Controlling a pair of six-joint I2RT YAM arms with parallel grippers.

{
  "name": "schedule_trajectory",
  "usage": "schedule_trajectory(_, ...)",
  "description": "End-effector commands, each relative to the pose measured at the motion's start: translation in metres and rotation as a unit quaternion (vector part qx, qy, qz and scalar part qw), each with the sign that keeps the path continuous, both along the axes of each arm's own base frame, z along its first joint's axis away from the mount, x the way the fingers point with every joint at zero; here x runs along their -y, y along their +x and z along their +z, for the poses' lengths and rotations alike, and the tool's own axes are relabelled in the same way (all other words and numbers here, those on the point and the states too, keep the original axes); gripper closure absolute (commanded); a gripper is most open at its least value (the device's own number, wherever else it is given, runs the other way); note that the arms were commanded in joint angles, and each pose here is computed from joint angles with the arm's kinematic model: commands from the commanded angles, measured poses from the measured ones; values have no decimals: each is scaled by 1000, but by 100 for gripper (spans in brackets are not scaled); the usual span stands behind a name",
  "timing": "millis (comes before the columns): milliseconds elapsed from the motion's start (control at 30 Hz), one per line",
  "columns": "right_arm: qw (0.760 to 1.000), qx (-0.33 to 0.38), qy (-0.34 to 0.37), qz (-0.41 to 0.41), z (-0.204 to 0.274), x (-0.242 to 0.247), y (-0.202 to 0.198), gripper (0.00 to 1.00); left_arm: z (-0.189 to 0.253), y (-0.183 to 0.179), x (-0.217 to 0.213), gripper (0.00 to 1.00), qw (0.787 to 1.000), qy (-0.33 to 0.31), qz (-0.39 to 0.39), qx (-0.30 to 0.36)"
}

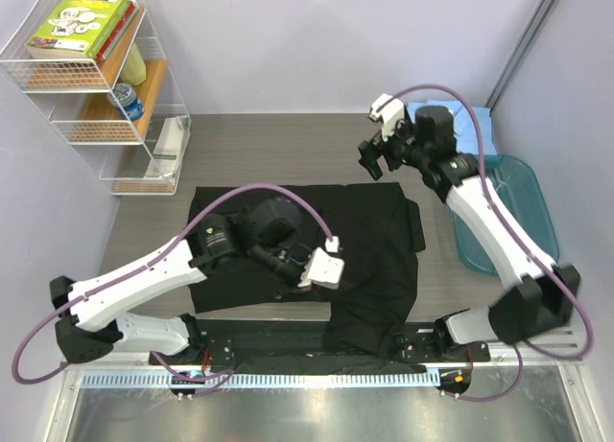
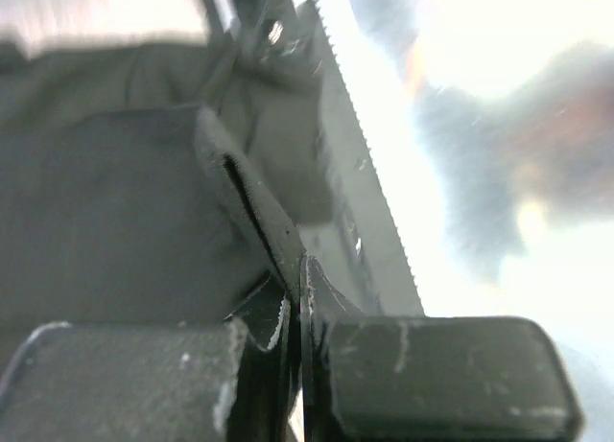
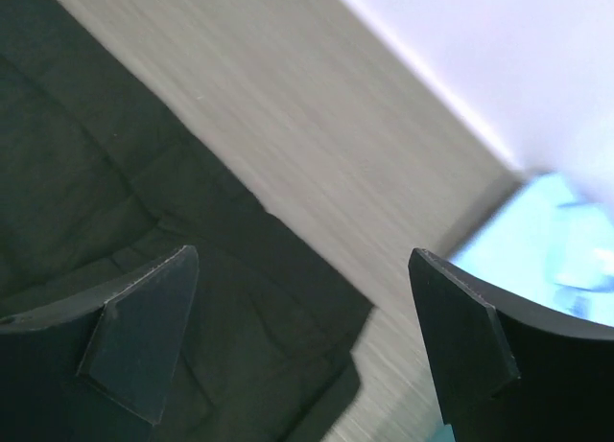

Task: Fold and stack the long sleeve shirts
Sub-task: Neatly place the folded shirt into the bin

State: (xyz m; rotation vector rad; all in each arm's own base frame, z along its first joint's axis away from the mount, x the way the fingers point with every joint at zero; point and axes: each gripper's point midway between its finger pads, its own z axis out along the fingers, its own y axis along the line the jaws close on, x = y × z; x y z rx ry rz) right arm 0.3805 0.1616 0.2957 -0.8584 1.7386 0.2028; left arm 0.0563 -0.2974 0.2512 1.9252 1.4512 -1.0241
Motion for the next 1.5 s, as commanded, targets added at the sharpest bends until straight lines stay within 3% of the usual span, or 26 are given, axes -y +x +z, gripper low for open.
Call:
schedule_trajectory(0, 984, -161, 31, 68, -53, -34, 8, 8, 42, -15, 26, 100, 999, -35, -24, -27)
schedule_trajectory(67, 962, -261, 31, 77, -104, -42, 7, 11, 44, -3, 40, 100, 998, -39, -1, -39)
schedule_trajectory(133, 945, -313, 41, 85, -123, -43, 10, 16, 44, 28, 49, 100, 994, -59, 63, -74)
schedule_trajectory(167, 920, -380, 40, 88, -155, -45, 1, 17, 43, 59, 45, 100, 988, -70, 109, -88)
schedule_trajectory(267, 895, -436, 37, 92, -175, -38, -3, 21, 39, 131, 33, 100, 960, -105, 225, -132)
schedule_trajectory(467, 896, -441, 7, 47, -200, -13, 19, 19, -7, 237, -30, 100, 905, -90, 388, -148)
schedule_trajectory(567, 897, -440, 2, 30, -201, -3, 27, 19, -40, 271, -70, 100, 879, -70, 443, -163)
schedule_trajectory(767, 897, -441, -15, 23, -196, 10, 24, 18, -102, 297, -140, 100, 824, -24, 531, -197)
schedule_trajectory(1000, 886, -462, -33, 35, -207, 17, 5, 19, -140, 288, -184, 100, 775, 2, 584, -240)
schedule_trajectory(1467, 898, -435, -61, 17, -199, 29, 15, 26, -161, 286, -232, 99, 755, 23, 628, -186)
